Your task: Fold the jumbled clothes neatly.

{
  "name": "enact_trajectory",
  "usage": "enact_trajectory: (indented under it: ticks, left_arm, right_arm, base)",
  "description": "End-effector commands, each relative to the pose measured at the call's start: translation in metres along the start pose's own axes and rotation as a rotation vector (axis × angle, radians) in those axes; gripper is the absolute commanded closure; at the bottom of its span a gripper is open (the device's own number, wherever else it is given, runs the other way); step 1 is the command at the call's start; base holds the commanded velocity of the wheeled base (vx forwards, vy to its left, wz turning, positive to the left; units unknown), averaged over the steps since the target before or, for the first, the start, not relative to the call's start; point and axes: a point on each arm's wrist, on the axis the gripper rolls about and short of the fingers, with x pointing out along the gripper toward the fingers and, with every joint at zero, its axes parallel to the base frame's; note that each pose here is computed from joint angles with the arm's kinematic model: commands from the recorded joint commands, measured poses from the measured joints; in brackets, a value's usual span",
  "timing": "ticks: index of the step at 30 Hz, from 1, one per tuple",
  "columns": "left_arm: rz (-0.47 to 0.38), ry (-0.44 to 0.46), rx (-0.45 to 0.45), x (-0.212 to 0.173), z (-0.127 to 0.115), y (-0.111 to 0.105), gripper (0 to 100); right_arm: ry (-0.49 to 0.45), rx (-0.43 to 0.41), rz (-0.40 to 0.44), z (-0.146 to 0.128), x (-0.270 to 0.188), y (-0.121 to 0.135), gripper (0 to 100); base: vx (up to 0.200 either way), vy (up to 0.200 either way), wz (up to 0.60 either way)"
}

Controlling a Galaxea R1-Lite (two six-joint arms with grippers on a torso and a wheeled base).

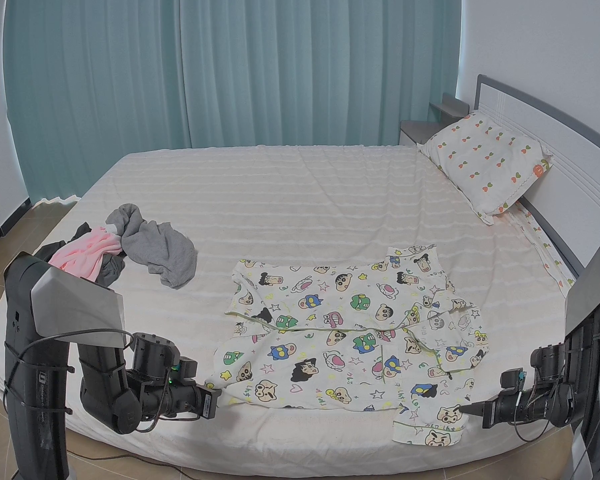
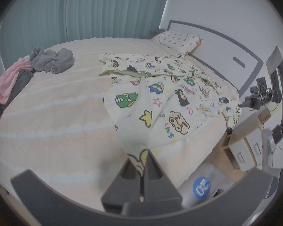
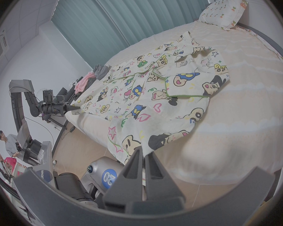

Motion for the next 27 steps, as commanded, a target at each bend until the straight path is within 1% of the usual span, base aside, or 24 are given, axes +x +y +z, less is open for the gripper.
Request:
enact_trajectory:
  ticks: [1, 2, 3, 8, 14, 17, 22, 27]
  left_arm:
    - [0.007, -0.041, -0.024, -0.002, 0.004, -0.002, 100]
    - [0.022, -0.078, -0.044, -0.002, 0.008, -0.003, 100]
    - [0.028, -0.097, -0.052, -0.003, 0.010, -0.003, 100]
    - [0.044, -0.163, -0.074, -0.005, 0.018, -0.005, 100]
    - [0.042, -0.195, -0.078, -0.006, 0.025, -0.011, 100]
    - [0.065, -0.231, -0.070, -0.002, 0.033, -0.014, 100]
    - [0.080, -0.268, -0.080, 0.002, 0.041, -0.016, 100]
    - [0.094, -0.302, -0.090, 0.005, 0.048, -0.018, 100]
  right_arm:
    - [-0.016, 0.008, 0.013, 0.000, -0.005, -0.001, 100]
    - [-0.036, -0.001, 0.020, 0.003, -0.006, -0.001, 100]
    - [-0.047, 0.000, 0.019, 0.004, -0.007, -0.001, 100]
    - [-0.101, 0.009, 0.059, 0.015, -0.014, 0.003, 100]
    - [-0.153, 0.004, 0.062, 0.027, -0.018, 0.005, 100]
    - [-0.191, 0.007, 0.063, 0.036, -0.018, 0.004, 100]
    - [-0.220, 0.013, 0.066, 0.043, -0.018, 0.004, 100]
    - [-0.241, -0.001, 0.065, 0.049, -0.015, 0.001, 100]
  base:
    - [0.000, 0.000, 0.00]
    - [0.000, 0.000, 0.00]
    - [0.000, 0.000, 0.00]
    - [0.000, 0.000, 0.00]
    - [0.000, 0.000, 0.00]
    - [0.000, 0.000, 0.00]
    - [0.000, 0.000, 0.00]
    - [0.000, 0.000, 0.00]
